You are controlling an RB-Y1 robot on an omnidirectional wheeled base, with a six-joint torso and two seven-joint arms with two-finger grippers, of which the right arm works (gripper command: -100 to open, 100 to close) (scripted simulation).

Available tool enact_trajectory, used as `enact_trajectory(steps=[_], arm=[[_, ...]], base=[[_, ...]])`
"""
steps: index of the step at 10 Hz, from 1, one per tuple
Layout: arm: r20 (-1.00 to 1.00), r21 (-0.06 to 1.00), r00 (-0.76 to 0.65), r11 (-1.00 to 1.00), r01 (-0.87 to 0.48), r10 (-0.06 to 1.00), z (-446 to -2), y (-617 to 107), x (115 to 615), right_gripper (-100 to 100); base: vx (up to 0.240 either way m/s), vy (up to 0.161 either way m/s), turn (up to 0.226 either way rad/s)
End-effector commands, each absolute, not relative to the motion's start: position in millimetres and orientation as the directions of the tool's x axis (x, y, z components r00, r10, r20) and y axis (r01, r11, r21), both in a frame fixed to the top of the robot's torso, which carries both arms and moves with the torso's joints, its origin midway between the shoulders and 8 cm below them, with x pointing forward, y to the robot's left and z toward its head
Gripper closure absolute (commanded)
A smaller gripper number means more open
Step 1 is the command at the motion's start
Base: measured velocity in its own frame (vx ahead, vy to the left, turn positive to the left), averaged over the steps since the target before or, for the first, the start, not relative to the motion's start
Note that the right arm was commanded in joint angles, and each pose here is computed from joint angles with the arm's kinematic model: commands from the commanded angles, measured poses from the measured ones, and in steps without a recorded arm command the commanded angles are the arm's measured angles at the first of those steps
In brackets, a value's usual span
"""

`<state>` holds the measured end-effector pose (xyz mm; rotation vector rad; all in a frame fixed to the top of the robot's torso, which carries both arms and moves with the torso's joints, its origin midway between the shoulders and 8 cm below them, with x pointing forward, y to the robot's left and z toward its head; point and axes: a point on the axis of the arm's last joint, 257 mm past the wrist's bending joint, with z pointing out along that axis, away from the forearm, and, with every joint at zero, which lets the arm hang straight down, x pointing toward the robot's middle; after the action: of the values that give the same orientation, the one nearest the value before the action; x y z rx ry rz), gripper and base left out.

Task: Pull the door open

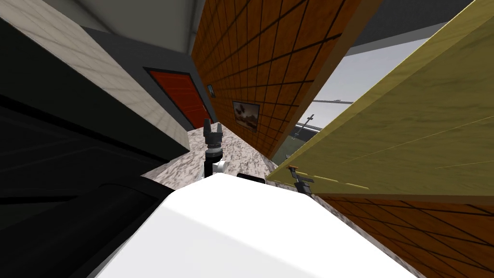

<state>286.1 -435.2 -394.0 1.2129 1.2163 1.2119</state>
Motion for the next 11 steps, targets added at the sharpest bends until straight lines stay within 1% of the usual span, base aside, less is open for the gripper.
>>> enact_trajectory(steps=[1,8,9,10,11], arm=[[0.002,1.0,-0.01,-0.002,0.005,1.0,-393.8,-435.7,285.2,100],[0.0,1.0,-0.03,0.0,0.001,1.0,-392.8,-438.1,280.7,100],[0.0,1.0,-0.033,0.0,0.0,0.999,-392.6,-438.4,280.1,100],[0.003,1.0,-0.034,-0.003,0.006,0.999,-395.3,-435.4,280.1,100],[0.004,1.0,-0.04,-0.004,0.008,0.999,-396.3,-434.5,277.2,100]], base=[[-0.133,-0.038,0.172],[-0.246,-0.069,0.171],[-0.212,-0.094,0.123],[-0.097,-0.039,0.04],[-0.153,-0.041,0.199]])
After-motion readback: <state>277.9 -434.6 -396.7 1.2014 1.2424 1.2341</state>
